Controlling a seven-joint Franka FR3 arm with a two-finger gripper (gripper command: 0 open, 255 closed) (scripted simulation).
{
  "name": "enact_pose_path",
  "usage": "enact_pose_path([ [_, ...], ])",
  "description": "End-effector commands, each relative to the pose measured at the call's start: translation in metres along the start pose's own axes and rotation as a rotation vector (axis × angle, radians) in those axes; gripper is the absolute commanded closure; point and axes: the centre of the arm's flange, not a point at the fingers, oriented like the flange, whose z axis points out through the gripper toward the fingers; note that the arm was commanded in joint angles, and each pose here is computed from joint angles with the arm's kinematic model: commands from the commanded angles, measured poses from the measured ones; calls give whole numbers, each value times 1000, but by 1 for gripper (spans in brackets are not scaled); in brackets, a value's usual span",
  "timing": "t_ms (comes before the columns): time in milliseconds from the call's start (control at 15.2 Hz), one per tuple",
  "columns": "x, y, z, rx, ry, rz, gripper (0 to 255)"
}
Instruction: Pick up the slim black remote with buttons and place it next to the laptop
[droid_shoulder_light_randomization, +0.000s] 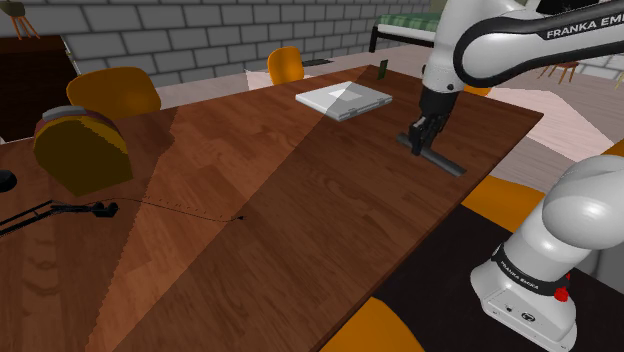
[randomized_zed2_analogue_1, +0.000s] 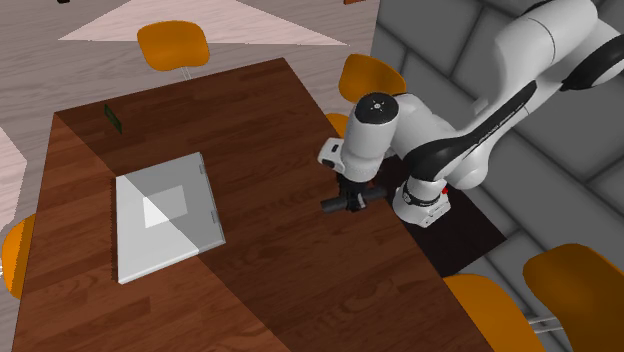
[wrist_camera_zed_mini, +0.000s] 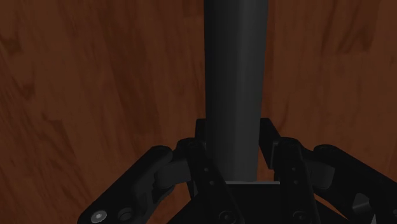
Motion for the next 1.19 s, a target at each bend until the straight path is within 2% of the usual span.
enact_pose_path([
  [0, -1, 1, -10, 0, 0, 0, 255],
  [396, -1, 3, -38, 0, 0, 0, 255],
  [1122, 89, 117, -28, 0, 0, 0, 255],
])
